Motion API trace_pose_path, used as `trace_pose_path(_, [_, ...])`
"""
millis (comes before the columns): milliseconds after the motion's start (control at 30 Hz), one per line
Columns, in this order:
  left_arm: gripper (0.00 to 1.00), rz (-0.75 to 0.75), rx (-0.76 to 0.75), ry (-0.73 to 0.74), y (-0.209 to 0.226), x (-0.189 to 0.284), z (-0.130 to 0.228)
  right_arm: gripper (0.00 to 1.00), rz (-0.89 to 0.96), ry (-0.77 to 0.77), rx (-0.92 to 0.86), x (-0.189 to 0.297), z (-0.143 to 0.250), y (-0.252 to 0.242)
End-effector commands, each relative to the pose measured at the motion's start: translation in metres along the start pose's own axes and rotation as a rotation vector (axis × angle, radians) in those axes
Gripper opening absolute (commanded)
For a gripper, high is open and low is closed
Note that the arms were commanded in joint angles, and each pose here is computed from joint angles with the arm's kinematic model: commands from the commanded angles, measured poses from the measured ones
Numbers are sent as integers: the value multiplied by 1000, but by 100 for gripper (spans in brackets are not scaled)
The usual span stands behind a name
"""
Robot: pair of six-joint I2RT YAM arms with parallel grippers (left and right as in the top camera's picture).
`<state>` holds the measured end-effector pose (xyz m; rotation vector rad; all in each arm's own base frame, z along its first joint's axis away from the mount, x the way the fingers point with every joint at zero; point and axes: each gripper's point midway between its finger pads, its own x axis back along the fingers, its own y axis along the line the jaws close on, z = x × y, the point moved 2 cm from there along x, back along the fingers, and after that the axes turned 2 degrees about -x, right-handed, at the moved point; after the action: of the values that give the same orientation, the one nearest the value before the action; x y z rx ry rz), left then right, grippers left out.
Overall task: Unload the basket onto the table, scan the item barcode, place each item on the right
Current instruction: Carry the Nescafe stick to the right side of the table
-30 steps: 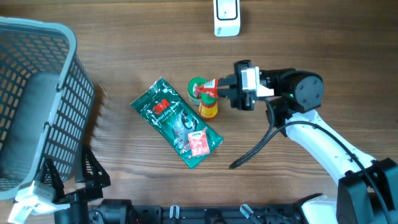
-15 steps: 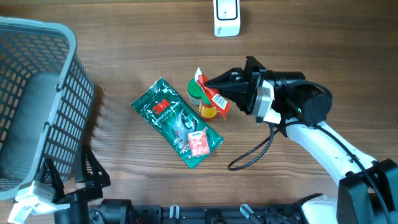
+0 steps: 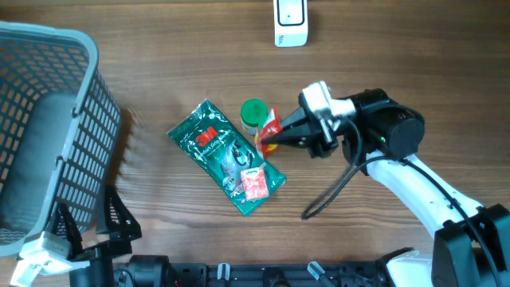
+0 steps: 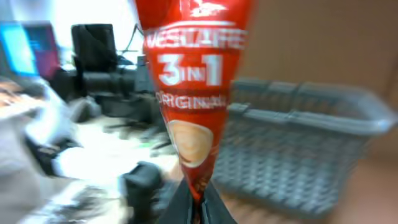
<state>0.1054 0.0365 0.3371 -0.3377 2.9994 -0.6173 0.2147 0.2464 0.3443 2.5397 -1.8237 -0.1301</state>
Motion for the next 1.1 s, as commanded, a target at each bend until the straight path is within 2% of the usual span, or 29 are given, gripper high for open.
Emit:
trace_pose_path(0, [100, -2, 6, -6, 1, 1, -1, 4, -47, 114, -484, 1, 10, 11])
trace_pose_path(100, [100, -2, 6, -6, 1, 1, -1, 4, -44, 106, -742, -3, 18, 1])
trace_pose_path(400, [100, -2, 6, -6, 1, 1, -1, 4, -34, 128, -997, -3, 16, 5])
trace_pose_path(467, [100, -1, 6, -6, 1, 1, -1, 5, -22, 104, -943, -3, -2, 23])
trace_pose_path(667, [100, -2, 6, -6, 1, 1, -1, 5, 39, 95, -910, 14, -20, 37])
trace_pose_path(800, [100, -2, 6, -6, 1, 1, -1, 5, 52, 86, -1028, 17, -23, 34])
trace_pose_path(933, [100, -2, 6, -6, 1, 1, -1, 5, 77, 67, -1018, 20, -55, 74])
trace_pose_path(1067, [100, -2, 6, -6, 1, 1, -1, 5, 229, -28, -995, 47, -78, 97])
